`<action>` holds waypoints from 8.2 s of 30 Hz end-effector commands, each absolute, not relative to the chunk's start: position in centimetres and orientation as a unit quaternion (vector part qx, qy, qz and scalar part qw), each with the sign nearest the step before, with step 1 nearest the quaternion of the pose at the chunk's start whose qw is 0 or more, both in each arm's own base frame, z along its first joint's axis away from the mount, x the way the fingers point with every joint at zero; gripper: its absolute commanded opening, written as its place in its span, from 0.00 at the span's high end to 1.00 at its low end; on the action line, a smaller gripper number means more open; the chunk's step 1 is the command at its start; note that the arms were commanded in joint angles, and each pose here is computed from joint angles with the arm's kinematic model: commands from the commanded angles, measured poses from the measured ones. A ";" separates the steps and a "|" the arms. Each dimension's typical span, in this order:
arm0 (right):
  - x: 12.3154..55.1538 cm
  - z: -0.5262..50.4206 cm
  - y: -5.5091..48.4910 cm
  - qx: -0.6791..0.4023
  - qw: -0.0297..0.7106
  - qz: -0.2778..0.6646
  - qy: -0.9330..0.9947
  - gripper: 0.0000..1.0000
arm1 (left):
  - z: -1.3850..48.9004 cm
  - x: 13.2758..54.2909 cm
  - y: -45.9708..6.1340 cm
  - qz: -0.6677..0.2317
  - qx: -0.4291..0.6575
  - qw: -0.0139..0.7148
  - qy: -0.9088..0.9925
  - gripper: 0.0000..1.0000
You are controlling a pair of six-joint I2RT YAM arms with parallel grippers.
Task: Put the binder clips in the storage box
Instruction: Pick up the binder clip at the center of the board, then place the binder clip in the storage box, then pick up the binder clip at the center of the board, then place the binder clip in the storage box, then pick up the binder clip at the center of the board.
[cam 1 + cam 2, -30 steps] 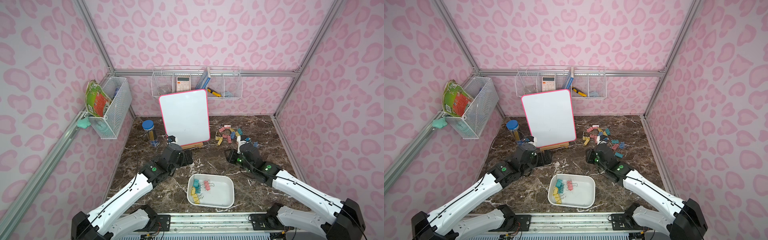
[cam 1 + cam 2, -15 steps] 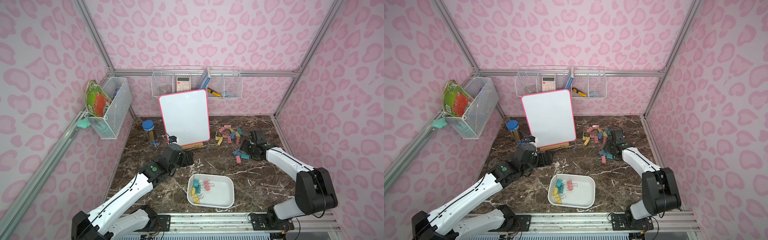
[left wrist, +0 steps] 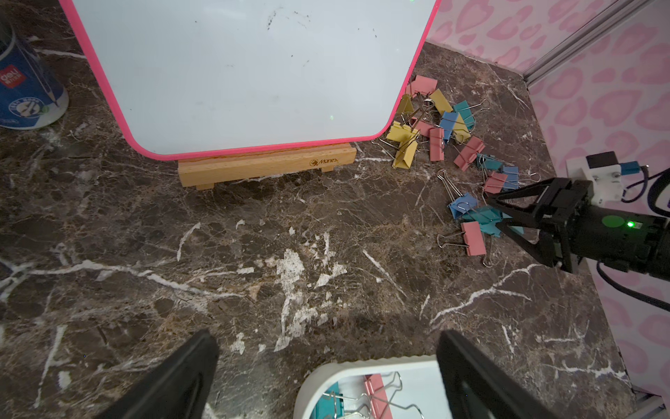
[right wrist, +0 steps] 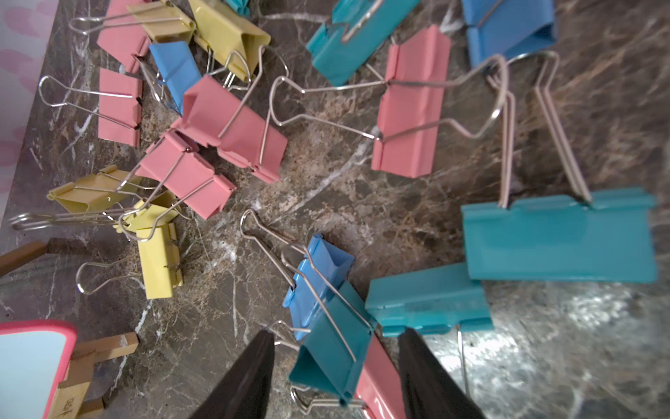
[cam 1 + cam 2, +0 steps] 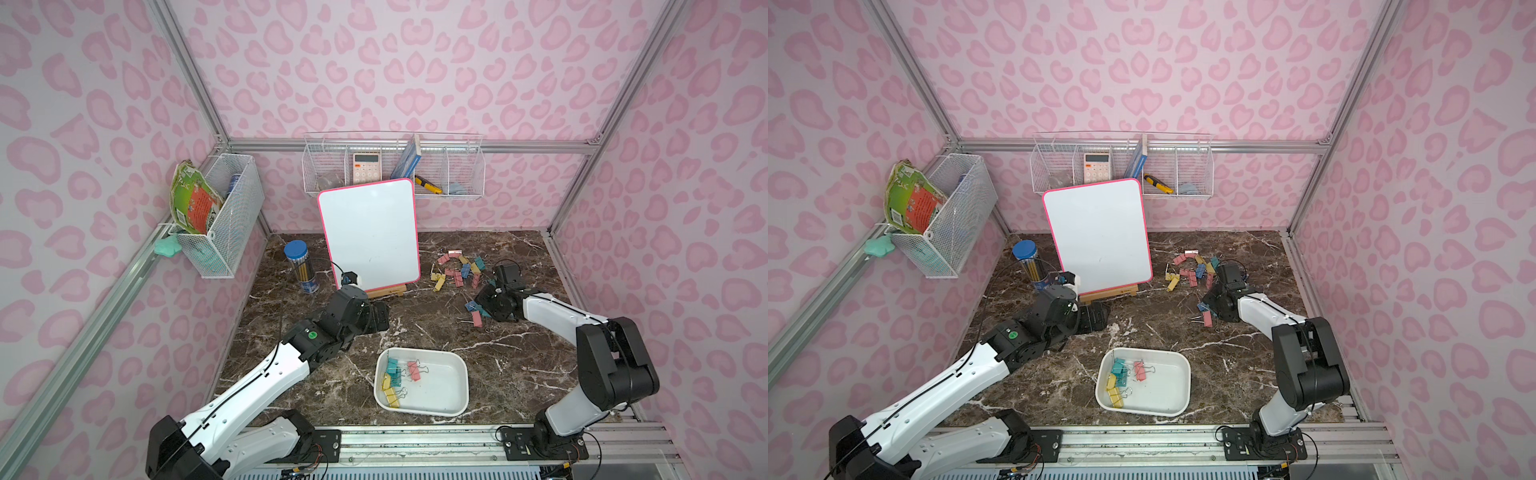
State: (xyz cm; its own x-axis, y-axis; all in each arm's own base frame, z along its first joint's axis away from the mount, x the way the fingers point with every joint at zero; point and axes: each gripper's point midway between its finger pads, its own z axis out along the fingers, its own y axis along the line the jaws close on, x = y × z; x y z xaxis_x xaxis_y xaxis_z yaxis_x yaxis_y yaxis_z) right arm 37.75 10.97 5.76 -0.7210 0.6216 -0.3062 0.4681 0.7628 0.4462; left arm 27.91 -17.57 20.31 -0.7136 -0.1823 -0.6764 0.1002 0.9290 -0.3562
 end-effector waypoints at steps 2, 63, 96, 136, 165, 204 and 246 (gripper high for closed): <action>38.1 5.6 11.4 0.298 0.224 0.182 0.910 0.48 | 20.6 28.1 -17.8 -0.190 -0.016 0.383 0.904 0.01; 12.5 8.5 32.8 -0.198 0.126 0.393 0.889 0.83 | 22.6 28.7 -20.4 -0.243 0.032 0.403 0.882 0.01; 33.2 13.1 8.0 0.133 0.313 0.211 0.916 0.51 | 22.8 28.1 -21.6 -0.268 0.064 0.394 0.877 0.01; 34.1 2.2 12.8 -0.022 0.184 0.016 0.983 0.59 | 22.0 28.0 -20.9 -0.252 0.056 0.391 0.884 0.01; 26.6 18.2 21.8 -0.065 0.318 0.265 0.908 0.77 | 22.9 28.7 -18.6 -0.220 0.005 0.429 0.876 0.01; 17.3 14.2 30.1 -0.139 0.272 0.334 0.892 0.46 | 22.9 28.5 -18.3 -0.221 0.000 0.431 0.875 0.01; 37.1 3.3 7.5 0.107 0.234 0.039 0.966 0.25 | 23.6 26.8 -23.9 -0.305 0.138 0.398 0.854 0.01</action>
State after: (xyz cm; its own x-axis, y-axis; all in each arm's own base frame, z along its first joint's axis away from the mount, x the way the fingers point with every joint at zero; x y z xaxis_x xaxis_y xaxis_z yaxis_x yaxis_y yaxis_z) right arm 36.60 7.36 3.15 -0.8707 0.2331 -0.4330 0.1978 0.9722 0.1254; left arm 26.57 -23.94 23.50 -0.6580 -0.0124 -0.7529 0.4726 0.7716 -0.4257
